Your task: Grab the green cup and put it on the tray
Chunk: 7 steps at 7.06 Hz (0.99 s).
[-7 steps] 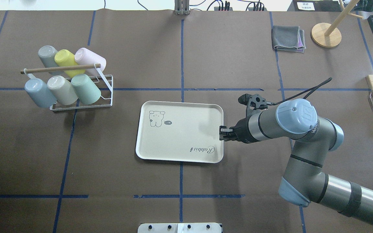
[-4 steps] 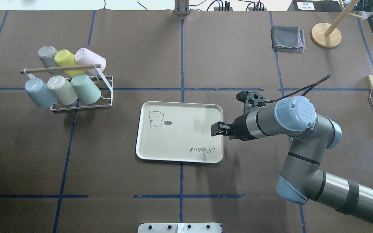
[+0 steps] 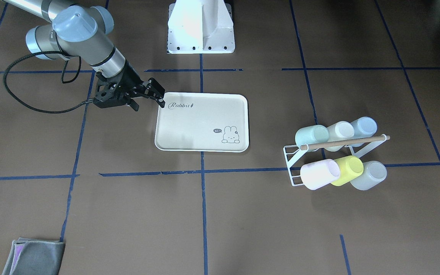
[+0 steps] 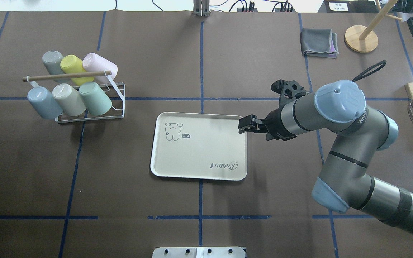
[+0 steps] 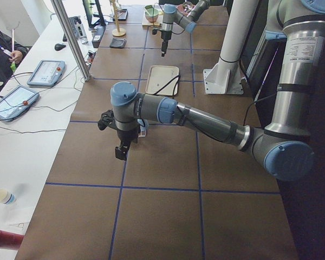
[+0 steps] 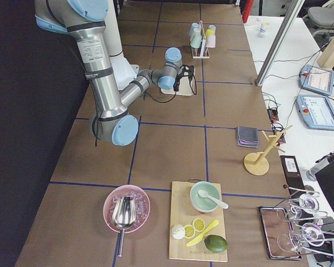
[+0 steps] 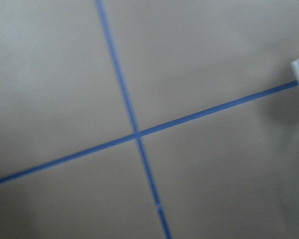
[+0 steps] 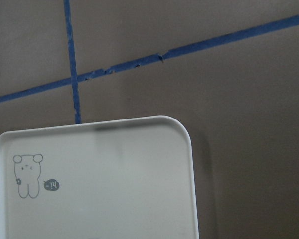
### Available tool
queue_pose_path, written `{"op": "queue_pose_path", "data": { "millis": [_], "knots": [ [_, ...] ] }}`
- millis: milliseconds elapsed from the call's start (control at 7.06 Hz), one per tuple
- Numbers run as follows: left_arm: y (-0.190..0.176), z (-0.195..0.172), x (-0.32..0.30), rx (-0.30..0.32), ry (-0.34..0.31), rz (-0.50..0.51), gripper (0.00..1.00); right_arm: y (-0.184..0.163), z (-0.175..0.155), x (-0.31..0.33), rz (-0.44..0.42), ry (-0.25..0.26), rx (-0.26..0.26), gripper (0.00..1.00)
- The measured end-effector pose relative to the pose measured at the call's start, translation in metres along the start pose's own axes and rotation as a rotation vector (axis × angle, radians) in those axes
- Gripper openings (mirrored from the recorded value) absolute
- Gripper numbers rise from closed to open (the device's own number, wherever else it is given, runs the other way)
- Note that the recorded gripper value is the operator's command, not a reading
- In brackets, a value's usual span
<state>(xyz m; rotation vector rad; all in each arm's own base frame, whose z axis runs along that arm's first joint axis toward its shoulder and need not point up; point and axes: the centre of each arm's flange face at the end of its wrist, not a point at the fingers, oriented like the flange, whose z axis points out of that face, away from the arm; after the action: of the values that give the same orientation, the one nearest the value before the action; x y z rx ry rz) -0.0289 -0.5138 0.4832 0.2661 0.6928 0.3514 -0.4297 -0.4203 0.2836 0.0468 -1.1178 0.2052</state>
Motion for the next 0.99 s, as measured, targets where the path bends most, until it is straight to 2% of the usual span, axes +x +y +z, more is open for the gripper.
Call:
{"op": "queue_pose_path", "data": {
  "millis": [425, 709, 850, 992],
  "knots": [
    [-0.019, -0.036, 0.086, 0.073, 0.01, 0.166, 1.0, -0.049, -0.044, 0.0, 0.067, 0.095, 0.024, 1.0],
    [-0.036, -0.046, 0.132, 0.097, 0.019, 0.26, 1.0, -0.087, -0.074, 0.023, 0.045, 0.145, 0.035, 1.0],
    [-0.039, -0.052, 0.157, 0.109, -0.016, 0.32, 1.0, -0.104, -0.086, 0.036, 0.019, 0.188, 0.04, 1.0],
    [-0.038, -0.054, 0.186, 0.102, -0.087, 0.384, 1.0, -0.117, -0.097, 0.051, -0.019, 0.238, 0.036, 1.0]
  ]
}}
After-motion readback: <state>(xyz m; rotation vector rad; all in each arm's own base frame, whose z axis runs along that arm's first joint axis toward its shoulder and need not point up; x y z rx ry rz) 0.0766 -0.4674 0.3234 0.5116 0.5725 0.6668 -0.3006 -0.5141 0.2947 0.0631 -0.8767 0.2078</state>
